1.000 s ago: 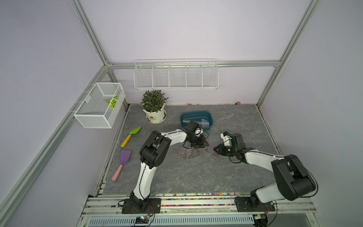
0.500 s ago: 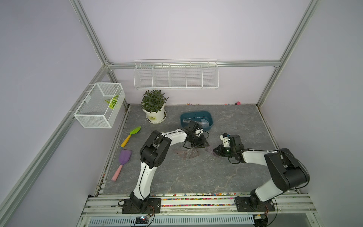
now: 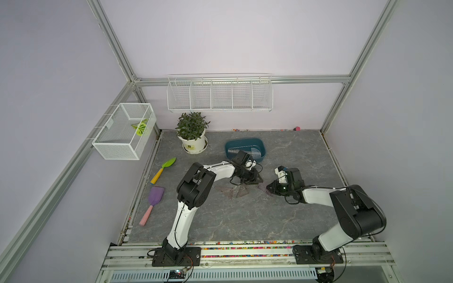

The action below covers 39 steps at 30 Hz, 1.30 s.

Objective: Put the scattered rulers into the storage box
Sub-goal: Adjust the ruler at the center of the board.

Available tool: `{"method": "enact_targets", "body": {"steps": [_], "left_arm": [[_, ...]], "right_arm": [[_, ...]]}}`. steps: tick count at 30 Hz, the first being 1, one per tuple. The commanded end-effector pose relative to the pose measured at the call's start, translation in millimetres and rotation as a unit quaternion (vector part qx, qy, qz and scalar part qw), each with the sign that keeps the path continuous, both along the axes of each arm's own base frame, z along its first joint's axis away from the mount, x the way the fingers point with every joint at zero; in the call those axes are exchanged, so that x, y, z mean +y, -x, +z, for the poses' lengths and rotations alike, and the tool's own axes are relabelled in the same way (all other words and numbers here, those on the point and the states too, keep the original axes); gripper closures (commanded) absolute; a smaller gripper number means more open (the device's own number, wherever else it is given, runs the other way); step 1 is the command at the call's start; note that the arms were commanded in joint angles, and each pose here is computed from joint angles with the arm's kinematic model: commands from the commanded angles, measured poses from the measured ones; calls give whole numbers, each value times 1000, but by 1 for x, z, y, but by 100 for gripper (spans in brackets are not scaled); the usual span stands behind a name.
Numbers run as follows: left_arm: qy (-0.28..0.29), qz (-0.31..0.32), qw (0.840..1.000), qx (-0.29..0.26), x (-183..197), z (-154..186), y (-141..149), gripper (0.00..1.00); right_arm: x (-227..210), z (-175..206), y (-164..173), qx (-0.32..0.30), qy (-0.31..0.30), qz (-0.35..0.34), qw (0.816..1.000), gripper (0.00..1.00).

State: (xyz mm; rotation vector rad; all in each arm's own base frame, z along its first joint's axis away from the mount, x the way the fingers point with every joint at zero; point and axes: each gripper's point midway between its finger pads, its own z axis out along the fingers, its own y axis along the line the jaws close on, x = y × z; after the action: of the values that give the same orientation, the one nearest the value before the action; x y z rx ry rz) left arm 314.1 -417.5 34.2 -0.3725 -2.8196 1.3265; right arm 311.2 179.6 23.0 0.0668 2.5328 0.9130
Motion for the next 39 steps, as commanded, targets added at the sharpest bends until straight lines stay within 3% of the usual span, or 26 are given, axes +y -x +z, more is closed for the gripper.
{"method": "enact_targets", "body": {"steps": [1, 6, 14, 23, 32, 37, 39], "left_arm": [[-77, 5, 996, 50, 22, -50, 26, 62], [-78, 6, 996, 47, 22, -50, 22, 62], [-78, 10, 996, 46, 24, -50, 15, 62], [-75, 9, 996, 49, 24, -52, 15, 62], [-71, 13, 996, 48, 27, -47, 13, 62], [-74, 26, 996, 29, 37, -32, 11, 62], [-77, 31, 996, 17, 43, -21, 11, 62]], "right_arm": [[-12, -34, 29, 71, 27, -9, 997, 100], [-6, -11, 28, 47, 4, -2, 999, 100], [1, 25, -1, 0, 6, 10, 1000, 100], [11, 7, -16, 20, -7, 12, 1000, 100], [-7, -29, 5, 64, 30, -16, 997, 100], [-6, -6, 7, 43, 20, -10, 999, 100], [-11, 15, 9, 19, 31, -10, 999, 93]]}}
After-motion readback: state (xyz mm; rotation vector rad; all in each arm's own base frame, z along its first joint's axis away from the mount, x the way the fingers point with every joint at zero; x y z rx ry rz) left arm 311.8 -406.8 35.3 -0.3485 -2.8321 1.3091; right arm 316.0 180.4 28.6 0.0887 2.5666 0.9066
